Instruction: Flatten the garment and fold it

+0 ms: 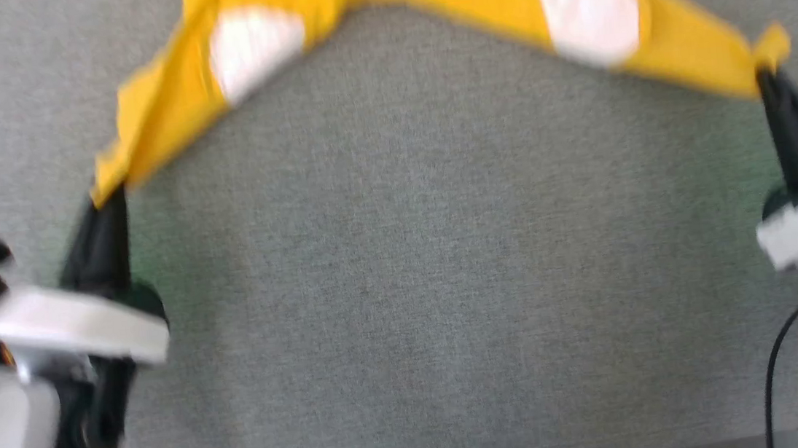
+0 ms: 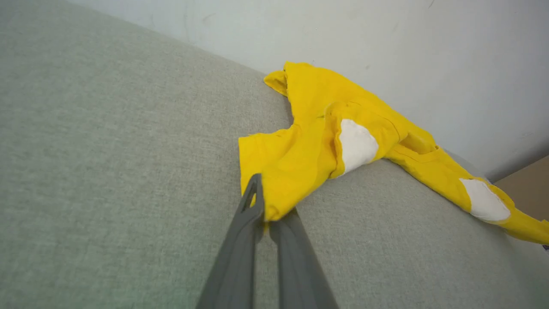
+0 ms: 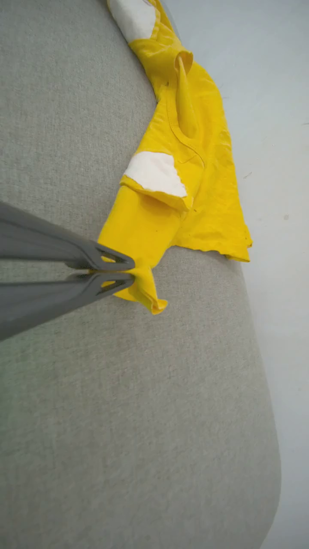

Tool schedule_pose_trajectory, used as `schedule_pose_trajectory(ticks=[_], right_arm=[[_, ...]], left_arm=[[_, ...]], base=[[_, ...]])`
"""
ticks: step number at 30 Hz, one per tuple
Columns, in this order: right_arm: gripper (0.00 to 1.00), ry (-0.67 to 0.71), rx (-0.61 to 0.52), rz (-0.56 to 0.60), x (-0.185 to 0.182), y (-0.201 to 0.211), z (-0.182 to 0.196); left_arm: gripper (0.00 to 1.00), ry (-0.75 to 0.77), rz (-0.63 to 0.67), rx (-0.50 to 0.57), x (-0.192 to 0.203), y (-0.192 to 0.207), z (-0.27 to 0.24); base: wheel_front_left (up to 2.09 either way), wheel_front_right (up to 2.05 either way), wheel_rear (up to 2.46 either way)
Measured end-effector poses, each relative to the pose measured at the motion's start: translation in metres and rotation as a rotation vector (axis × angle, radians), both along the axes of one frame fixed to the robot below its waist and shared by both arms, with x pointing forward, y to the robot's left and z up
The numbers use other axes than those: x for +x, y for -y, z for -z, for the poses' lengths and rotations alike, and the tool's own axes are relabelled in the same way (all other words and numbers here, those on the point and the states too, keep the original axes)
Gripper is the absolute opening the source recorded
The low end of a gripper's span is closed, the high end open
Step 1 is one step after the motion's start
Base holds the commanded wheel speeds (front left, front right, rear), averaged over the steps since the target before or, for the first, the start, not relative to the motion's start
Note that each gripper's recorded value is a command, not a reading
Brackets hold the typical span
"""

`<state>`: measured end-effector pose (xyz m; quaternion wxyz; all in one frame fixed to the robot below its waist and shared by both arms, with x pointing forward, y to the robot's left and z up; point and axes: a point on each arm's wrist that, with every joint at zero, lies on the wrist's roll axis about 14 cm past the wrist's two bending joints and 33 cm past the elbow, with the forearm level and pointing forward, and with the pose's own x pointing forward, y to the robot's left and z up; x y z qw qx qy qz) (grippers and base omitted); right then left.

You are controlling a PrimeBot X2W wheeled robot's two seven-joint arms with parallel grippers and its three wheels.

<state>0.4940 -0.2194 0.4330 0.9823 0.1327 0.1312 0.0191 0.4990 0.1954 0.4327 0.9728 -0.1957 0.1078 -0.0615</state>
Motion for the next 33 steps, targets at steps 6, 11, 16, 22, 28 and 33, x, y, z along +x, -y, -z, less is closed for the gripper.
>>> schedule_pose_trajectory(ticks=[6,11,16,22,28,33], right_arm=[[0.0,-0.098,0.061,0.025,-0.051,0.004,0.013],[0.0,-0.178,0.116,0.04,-0.091,0.006,0.02],[0.0,-0.238,0.123,0.068,-0.129,0.02,0.018],[0.0,-0.352,0.147,0.045,-0.17,0.019,0.023],[0.0,-0.377,0.154,0.05,-0.197,0.024,0.015],[0.0,-0.372,0.17,0.065,-0.211,0.027,0.009]], left_arm=[[0.0,-0.14,0.014,-0.044,-0.053,0.002,0.021],[0.0,-0.225,0.017,-0.083,-0.094,0.004,0.029],[0.0,-0.311,0.03,-0.106,-0.137,0.003,0.03],[0.0,-0.378,0.059,-0.109,-0.175,0.007,0.026],[0.0,-0.372,0.049,-0.106,-0.197,0.002,0.012],[0.0,-0.356,0.035,-0.11,-0.209,0.0,0.002]], base=[[0.0,0.0,0.0],[0.0,0.0,0.0],[0.0,0.0,0.0],[0.0,0.0,0.0],[0.0,0.0,0.0],[0.0,0.0,0.0]])
